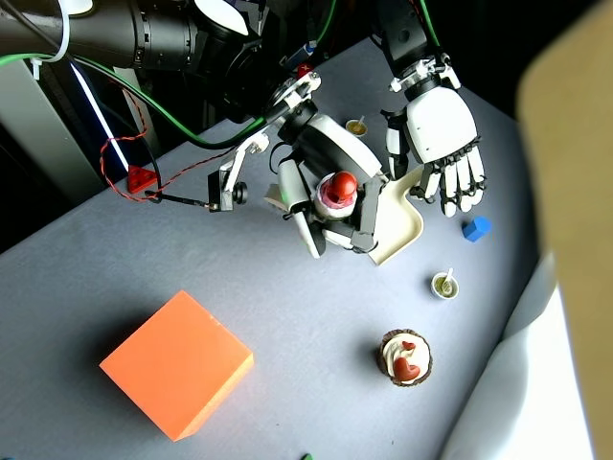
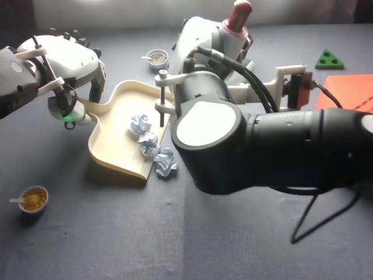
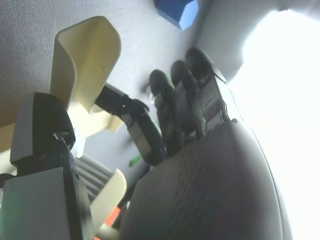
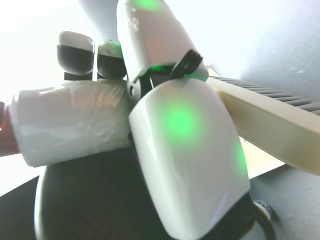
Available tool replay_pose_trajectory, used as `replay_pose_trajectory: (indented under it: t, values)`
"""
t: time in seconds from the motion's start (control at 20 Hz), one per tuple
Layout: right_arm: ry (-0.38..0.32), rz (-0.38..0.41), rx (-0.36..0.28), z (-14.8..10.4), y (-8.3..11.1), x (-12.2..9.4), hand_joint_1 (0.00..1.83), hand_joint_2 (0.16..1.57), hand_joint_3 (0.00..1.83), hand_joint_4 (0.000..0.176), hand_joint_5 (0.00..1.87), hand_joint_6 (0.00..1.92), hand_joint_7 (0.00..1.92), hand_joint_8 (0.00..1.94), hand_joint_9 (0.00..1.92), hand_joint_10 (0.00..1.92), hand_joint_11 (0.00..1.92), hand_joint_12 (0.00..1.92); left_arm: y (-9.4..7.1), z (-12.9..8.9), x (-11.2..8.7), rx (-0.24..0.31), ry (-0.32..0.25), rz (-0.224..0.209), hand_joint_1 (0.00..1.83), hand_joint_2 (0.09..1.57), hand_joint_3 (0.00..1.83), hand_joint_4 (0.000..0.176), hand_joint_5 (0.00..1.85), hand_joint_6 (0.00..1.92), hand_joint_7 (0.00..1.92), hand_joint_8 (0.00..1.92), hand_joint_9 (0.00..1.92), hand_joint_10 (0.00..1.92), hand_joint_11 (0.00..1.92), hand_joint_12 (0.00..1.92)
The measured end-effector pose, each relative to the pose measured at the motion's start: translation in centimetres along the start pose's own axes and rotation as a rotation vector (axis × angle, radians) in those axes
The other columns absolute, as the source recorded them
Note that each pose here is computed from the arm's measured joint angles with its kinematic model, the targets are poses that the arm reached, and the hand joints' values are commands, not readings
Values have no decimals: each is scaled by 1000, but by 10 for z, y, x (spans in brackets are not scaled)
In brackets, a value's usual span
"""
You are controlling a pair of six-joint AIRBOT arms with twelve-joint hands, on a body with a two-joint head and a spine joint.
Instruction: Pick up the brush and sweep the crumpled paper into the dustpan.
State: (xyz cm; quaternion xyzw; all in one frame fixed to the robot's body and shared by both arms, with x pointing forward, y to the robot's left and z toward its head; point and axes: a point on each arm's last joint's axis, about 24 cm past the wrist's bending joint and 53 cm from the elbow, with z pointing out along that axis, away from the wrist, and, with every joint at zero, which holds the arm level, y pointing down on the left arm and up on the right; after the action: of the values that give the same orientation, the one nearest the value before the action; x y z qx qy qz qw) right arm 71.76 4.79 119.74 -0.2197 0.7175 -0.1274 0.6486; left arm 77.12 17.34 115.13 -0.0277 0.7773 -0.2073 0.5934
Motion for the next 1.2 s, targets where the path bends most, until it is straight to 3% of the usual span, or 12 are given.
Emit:
replay_pose_trajectory:
  t: [0.5, 1.2]
  values:
    - [-49, 38, -27, 9, 28, -20, 1591, 1173, 0, 176, 969, 1921, 1004, 1941, 963, 1921, 928, 1921, 1, 0, -1, -3, -6, 0, 1155, 1077, 0, 0, 1069, 828, 449, 1, 301, 1, 112, 467]
    - [-183, 182, -31, 20, 33, -54, 1578, 1166, 0, 176, 1011, 1921, 1051, 1941, 1007, 1921, 957, 1921, 1, 0, -1, -4, -5, -2, 1129, 1093, 1, 0, 1035, 888, 399, 1, 247, 0, 66, 463]
